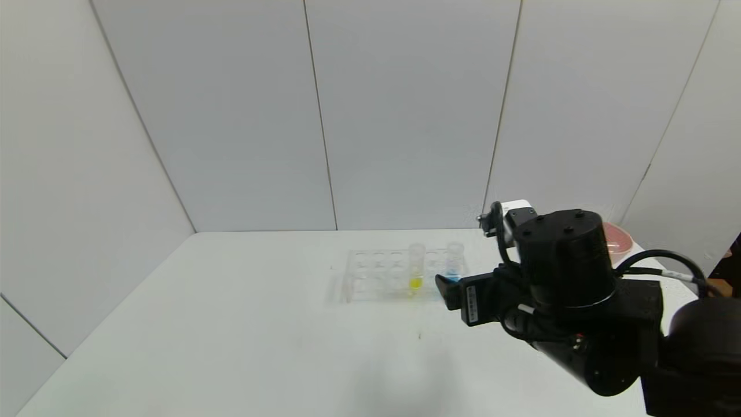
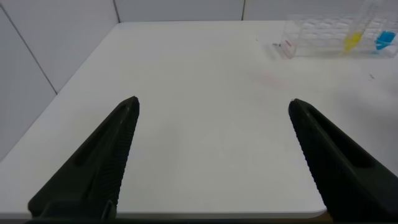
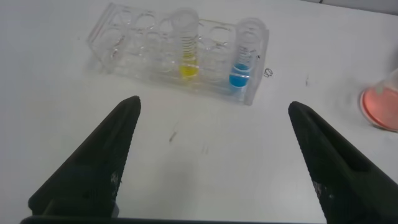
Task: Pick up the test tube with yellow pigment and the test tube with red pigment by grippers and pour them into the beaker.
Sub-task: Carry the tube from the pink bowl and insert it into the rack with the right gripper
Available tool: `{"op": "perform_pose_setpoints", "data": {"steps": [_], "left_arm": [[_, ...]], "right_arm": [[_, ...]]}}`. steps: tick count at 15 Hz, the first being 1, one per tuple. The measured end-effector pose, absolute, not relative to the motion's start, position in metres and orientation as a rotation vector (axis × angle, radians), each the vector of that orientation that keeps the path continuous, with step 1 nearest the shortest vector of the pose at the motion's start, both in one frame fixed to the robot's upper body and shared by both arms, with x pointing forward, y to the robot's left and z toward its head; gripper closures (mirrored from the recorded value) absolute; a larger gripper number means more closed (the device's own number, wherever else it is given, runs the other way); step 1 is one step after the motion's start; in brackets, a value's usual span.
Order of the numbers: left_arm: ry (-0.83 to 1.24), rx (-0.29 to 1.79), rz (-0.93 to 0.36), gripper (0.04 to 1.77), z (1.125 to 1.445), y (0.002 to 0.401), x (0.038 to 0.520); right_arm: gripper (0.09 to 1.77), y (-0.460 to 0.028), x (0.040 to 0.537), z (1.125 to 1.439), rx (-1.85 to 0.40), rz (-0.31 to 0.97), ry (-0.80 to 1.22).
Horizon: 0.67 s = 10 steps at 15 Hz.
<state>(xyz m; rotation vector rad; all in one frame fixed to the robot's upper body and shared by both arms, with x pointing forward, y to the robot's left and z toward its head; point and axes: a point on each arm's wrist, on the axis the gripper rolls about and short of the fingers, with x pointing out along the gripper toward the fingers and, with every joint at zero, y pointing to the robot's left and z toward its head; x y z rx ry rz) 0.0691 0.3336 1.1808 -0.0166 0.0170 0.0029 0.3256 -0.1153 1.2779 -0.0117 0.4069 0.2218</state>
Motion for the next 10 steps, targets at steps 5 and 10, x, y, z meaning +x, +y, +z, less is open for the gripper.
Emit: {"op": "perform_pose_setpoints", "data": {"steps": [5, 10], "left_arm": [[0.017, -0.017, 0.002, 0.09, 1.181, 0.334, 0.069], [0.017, -0.017, 0.002, 0.09, 1.181, 0.334, 0.069]], "right_arm": [[0.16, -0.075, 0.338, 1.258, 0.017, 0.181, 0.42], [0.16, -0.045, 0.363, 1.237, 0.026, 0.156, 0.421]]}}
